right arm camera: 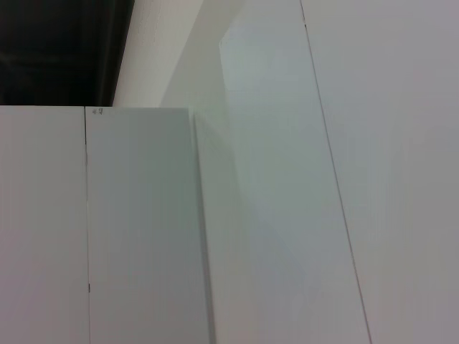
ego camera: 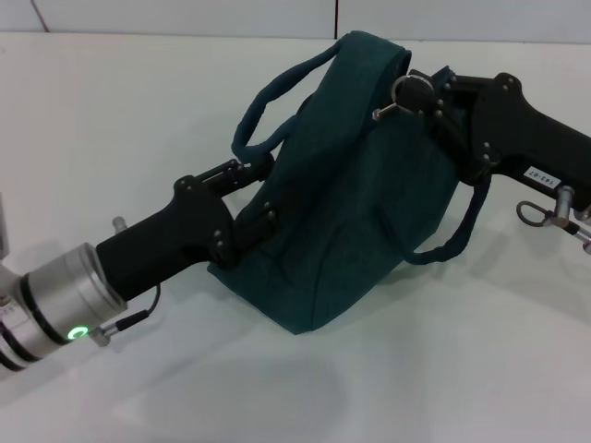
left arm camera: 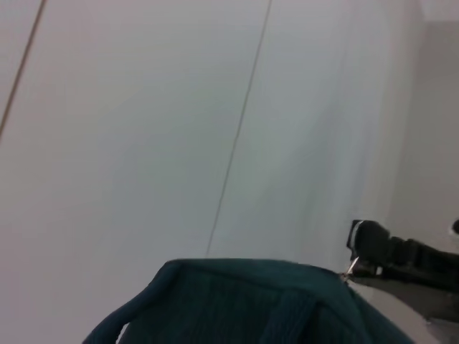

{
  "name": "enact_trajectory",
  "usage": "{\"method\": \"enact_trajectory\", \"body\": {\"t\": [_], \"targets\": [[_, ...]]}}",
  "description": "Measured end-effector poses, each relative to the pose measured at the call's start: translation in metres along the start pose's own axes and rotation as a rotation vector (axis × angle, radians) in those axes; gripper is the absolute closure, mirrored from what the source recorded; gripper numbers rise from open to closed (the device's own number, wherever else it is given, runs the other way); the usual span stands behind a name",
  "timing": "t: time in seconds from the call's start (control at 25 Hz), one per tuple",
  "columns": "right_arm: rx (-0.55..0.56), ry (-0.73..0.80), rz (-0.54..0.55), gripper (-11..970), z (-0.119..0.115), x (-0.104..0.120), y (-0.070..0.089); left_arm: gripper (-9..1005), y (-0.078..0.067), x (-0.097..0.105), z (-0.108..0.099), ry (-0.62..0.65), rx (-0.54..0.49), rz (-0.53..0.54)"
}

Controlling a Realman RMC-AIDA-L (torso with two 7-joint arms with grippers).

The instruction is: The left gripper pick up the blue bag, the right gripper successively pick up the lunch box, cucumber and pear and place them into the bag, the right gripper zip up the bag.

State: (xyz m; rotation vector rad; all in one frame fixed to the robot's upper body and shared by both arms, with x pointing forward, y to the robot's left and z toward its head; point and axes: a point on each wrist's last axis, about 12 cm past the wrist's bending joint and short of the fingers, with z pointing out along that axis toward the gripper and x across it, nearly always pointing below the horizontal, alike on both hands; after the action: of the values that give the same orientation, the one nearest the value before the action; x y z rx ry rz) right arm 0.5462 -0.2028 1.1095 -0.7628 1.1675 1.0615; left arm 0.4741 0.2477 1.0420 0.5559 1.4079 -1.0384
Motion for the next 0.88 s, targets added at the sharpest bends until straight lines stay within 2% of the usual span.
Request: {"method": "enact_trajectory", "body": {"t": [0.2, 0.52, 0.72, 0.88], "targets": [[0.002, -0.001, 0.0, 947, -0.0003, -0.0001, -0.0001, 494, 0.0015, 0.0007, 0.0028, 0.003, -0.008, -0.006], [0.006, -0.001, 0.002, 947, -0.0016, 0.0003, 0.0002, 610, 0.0047, -0.0006, 0.0022, 0.004, -0.026, 0.006], [0.017, 0.007, 0.005, 947, -0.0027, 0.0019, -0.0004, 827, 0.0065, -0.002, -0.0013, -0.01, -0.048, 0.007], [0.02, 0.005, 0.008, 947, -0.0039, 0.0021, -0.0003, 893, 0.0076, -0.0047, -0.0014, 0.006, -0.024, 0.03]]}}
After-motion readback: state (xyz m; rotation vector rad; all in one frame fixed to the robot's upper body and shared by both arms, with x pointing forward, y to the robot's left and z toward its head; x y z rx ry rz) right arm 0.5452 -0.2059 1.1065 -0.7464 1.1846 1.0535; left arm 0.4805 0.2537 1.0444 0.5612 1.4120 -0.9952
